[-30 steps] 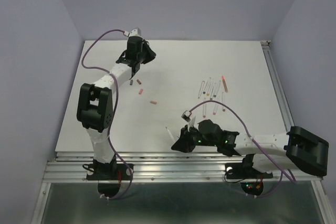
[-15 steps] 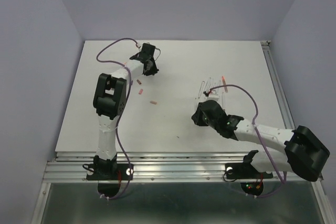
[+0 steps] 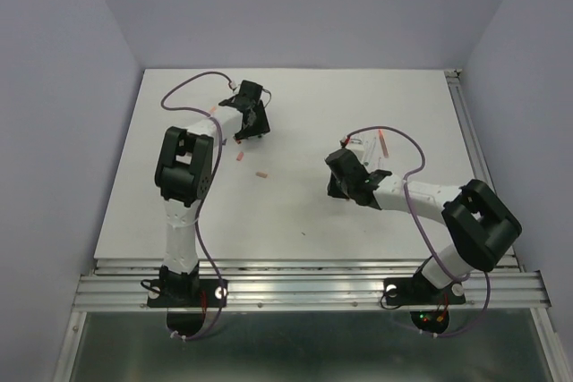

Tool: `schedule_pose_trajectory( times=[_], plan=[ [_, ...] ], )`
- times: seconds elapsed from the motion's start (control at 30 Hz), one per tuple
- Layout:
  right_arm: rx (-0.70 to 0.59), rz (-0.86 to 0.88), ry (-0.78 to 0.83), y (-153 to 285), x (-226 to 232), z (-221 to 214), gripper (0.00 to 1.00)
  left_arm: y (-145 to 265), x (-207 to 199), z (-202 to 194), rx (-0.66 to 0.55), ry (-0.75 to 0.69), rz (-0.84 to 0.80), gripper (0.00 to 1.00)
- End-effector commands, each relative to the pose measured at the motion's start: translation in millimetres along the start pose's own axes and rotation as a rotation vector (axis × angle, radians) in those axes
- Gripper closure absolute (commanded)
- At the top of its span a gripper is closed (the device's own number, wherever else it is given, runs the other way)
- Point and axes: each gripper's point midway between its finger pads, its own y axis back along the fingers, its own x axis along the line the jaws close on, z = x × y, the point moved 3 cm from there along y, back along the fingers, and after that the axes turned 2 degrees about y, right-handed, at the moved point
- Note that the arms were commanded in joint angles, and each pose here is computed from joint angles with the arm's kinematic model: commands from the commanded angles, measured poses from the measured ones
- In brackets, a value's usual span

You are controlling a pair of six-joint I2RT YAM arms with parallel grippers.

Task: Open the pen caps

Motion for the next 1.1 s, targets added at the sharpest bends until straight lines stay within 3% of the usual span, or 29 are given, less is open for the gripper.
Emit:
schedule_pose_trajectory(
  times=[0.0,0.23,0.4,0.47,0.57,0.6,0.83,0.93,1.0,1.07],
  plan=[
    [-0.023,-0.025,-0.008,-1,2,18,0.93,44,-8,24,-0.085,-0.008,-0.062,0.32],
    [0.023,-0.089,-0.002,-11,-11,15,0.86,118,-24,32,-0.216,-0.003,-0.283,0.24],
    [0.051,-0.116,-0.008,-14,-17,10,0.8,162,-7,12,-0.277,0.01,-0.312,0.2],
    [0.058,-0.122,-0.011,-13,-18,9,0.75,165,3,-3,-0.28,0.016,-0.31,0.12],
    [0.062,-0.156,-0.017,-12,-24,7,0.68,184,11,-10,-0.321,0.028,-0.341,0.1],
    [0.063,-0.157,-0.017,-11,-24,8,0.68,197,13,-6,-0.352,0.045,-0.359,0.04],
    [-0.038,-0.089,-0.054,21,-11,44,0.57,250,19,0,-0.512,0.067,-0.473,0.01],
    [-0.099,-0.059,-0.061,39,-7,63,0.4,270,27,4,-0.58,0.091,-0.483,0.01],
    [-0.175,-0.051,-0.087,59,-8,82,0.18,276,33,4,-0.607,0.107,-0.47,0.01],
    [-0.23,-0.063,-0.123,74,-13,94,0.06,288,46,9,-0.674,0.154,-0.434,0.01]
  ],
)
